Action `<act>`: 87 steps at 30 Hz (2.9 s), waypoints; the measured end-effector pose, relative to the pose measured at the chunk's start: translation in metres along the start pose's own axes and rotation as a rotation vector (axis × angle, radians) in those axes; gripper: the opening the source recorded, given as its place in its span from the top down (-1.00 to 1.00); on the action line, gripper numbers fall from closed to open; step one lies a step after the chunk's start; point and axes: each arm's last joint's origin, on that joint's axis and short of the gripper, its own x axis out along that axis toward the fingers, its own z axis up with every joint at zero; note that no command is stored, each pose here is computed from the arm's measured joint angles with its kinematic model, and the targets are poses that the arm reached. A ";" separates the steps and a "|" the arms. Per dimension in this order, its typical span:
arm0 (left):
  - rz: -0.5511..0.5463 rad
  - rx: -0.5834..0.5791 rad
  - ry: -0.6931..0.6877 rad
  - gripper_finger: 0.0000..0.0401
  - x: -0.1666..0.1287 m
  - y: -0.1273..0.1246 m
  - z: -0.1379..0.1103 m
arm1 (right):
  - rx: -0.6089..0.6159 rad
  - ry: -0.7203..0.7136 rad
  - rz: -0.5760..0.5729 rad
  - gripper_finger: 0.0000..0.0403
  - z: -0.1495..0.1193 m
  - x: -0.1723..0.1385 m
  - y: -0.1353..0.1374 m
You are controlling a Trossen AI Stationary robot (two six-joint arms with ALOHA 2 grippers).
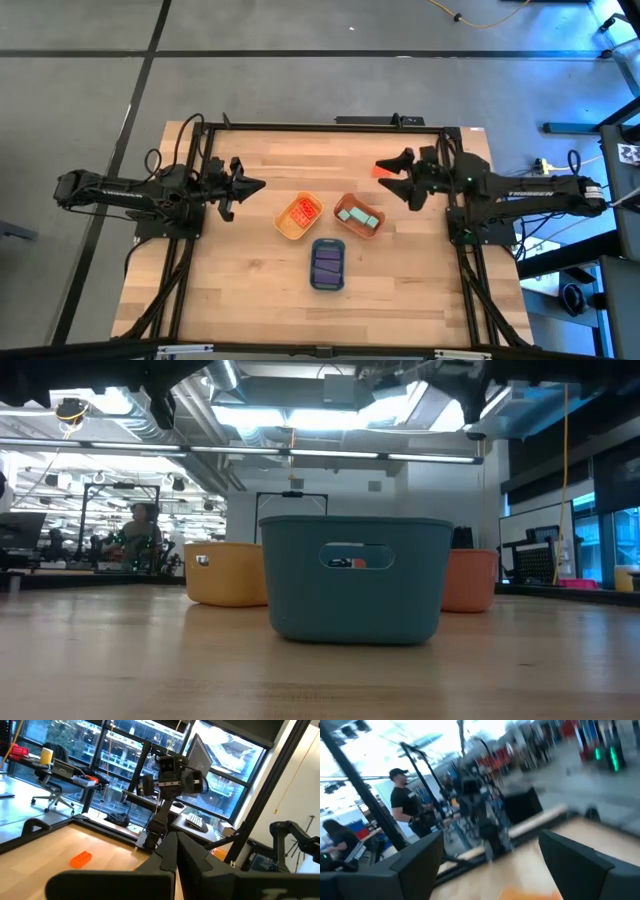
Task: Sort & place blocks by color
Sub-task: Put the orange studded block into the yellow bin
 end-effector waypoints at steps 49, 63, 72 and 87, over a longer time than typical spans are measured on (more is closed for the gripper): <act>0.018 0.001 -0.006 1.00 0.000 0.001 0.000 | -0.115 1.447 -0.819 -0.64 -0.048 0.066 -0.195; 0.018 0.000 -0.006 1.00 0.000 0.001 0.000 | -0.208 1.598 -0.729 -0.64 -0.074 0.074 -0.220; 0.018 -0.007 -0.007 1.00 0.000 0.001 0.000 | -0.190 1.613 -0.721 -0.50 -0.078 0.075 -0.222; 0.018 -0.009 -0.007 0.99 0.000 0.001 0.000 | -0.005 1.629 -0.740 0.30 -0.089 0.019 -0.184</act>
